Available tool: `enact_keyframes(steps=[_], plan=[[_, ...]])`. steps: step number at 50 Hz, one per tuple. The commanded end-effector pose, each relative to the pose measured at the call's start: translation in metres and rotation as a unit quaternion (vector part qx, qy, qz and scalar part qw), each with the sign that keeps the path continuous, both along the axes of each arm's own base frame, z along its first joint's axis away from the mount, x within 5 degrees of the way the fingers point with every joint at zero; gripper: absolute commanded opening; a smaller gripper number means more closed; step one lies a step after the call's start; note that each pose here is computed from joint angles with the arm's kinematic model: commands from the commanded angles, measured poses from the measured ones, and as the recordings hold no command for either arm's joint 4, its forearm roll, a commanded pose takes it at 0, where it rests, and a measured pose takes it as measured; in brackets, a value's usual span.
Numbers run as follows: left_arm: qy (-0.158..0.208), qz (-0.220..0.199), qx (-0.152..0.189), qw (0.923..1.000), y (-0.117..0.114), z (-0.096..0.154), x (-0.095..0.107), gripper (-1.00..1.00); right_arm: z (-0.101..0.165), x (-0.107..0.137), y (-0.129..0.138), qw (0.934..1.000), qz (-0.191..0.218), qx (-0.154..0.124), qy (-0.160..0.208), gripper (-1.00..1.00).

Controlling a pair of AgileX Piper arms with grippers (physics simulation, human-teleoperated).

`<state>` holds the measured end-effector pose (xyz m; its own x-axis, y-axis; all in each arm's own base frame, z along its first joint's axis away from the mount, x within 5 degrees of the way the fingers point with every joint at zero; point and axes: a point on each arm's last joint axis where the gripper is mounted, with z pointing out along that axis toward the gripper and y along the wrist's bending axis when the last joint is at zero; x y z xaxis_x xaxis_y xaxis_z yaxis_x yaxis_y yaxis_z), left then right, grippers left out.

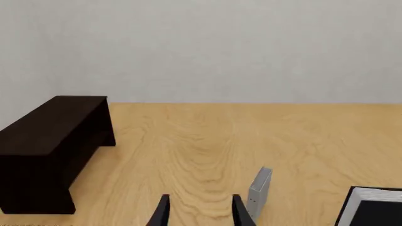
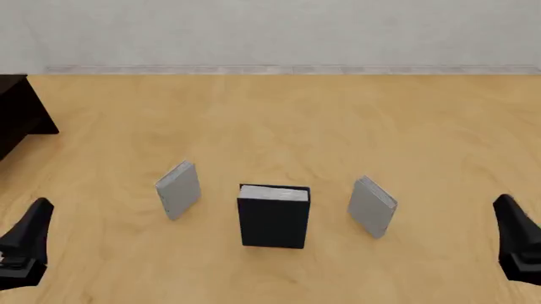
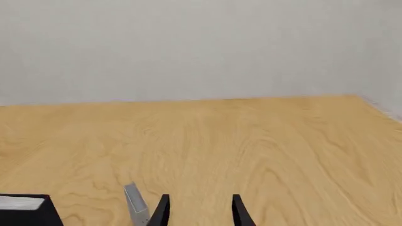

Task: Pick up the book in the middle and place it on the cabinet shelf.

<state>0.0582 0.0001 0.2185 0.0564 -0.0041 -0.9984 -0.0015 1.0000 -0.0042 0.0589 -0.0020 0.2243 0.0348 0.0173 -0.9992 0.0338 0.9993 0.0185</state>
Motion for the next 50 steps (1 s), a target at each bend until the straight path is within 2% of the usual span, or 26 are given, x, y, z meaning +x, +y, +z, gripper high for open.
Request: enact_keyframes(steps=[1, 10, 17, 27, 33, 35, 38, 43, 45, 47, 49, 50], plan=[[-0.005, -0.004, -0.024, 0.9997, 0.000, -0.001, -0.001, 1.00, -0.007, -0.003, 0.002, 0.9995, 0.014, -0.001, -0.028, 1.00], [-0.007, -0.022, -0.030, 0.9993, -0.002, 0.008, -0.004, 1.00, -0.006, -0.003, 0.002, 0.9994, 0.016, -0.003, -0.032, 1.00], [-0.015, -0.043, -0.040, 0.9981, -0.004, 0.027, -0.010, 1.00, -0.002, -0.004, 0.002, 0.9991, 0.018, -0.012, -0.036, 1.00], [-0.043, -0.054, -0.059, 0.9959, -0.003, 0.076, -0.029, 1.00, -0.001, -0.004, 0.002, 0.9988, 0.020, -0.018, -0.040, 1.00], [-0.051, -0.088, -0.041, 0.9940, -0.004, 0.099, -0.036, 1.00, 0.001, -0.005, 0.003, 0.9986, 0.020, -0.023, -0.044, 1.00], [-0.052, -0.108, -0.020, 0.9926, -0.005, 0.104, -0.034, 1.00, 0.001, -0.005, 0.003, 0.9986, 0.021, -0.024, -0.044, 1.00], [-0.049, -0.117, -0.033, 0.9914, -0.007, 0.109, -0.029, 1.00, 0.001, -0.005, 0.003, 0.9985, 0.021, -0.023, -0.044, 1.00], [-0.028, -0.144, 0.001, 0.9892, -0.016, 0.113, -0.003, 1.00, 0.002, -0.005, 0.003, 0.9984, 0.025, -0.022, -0.045, 1.00], [-0.019, -0.159, 0.020, 0.9869, -0.022, 0.116, 0.006, 1.00, 0.001, -0.005, 0.003, 0.9983, 0.027, -0.024, -0.045, 1.00], [-0.020, -0.172, 0.025, 0.9846, -0.025, 0.119, 0.010, 1.00, 0.000, -0.005, 0.003, 0.9983, 0.027, -0.024, -0.045, 1.00], [-0.012, -0.195, 0.049, 0.9795, -0.031, 0.119, 0.016, 1.00, 0.001, -0.005, 0.003, 0.9984, 0.027, -0.023, -0.045, 1.00], [-0.003, -0.210, 0.056, 0.9760, -0.036, 0.119, 0.021, 1.00, 0.003, -0.005, 0.004, 0.9981, 0.033, -0.012, -0.050, 1.00]])
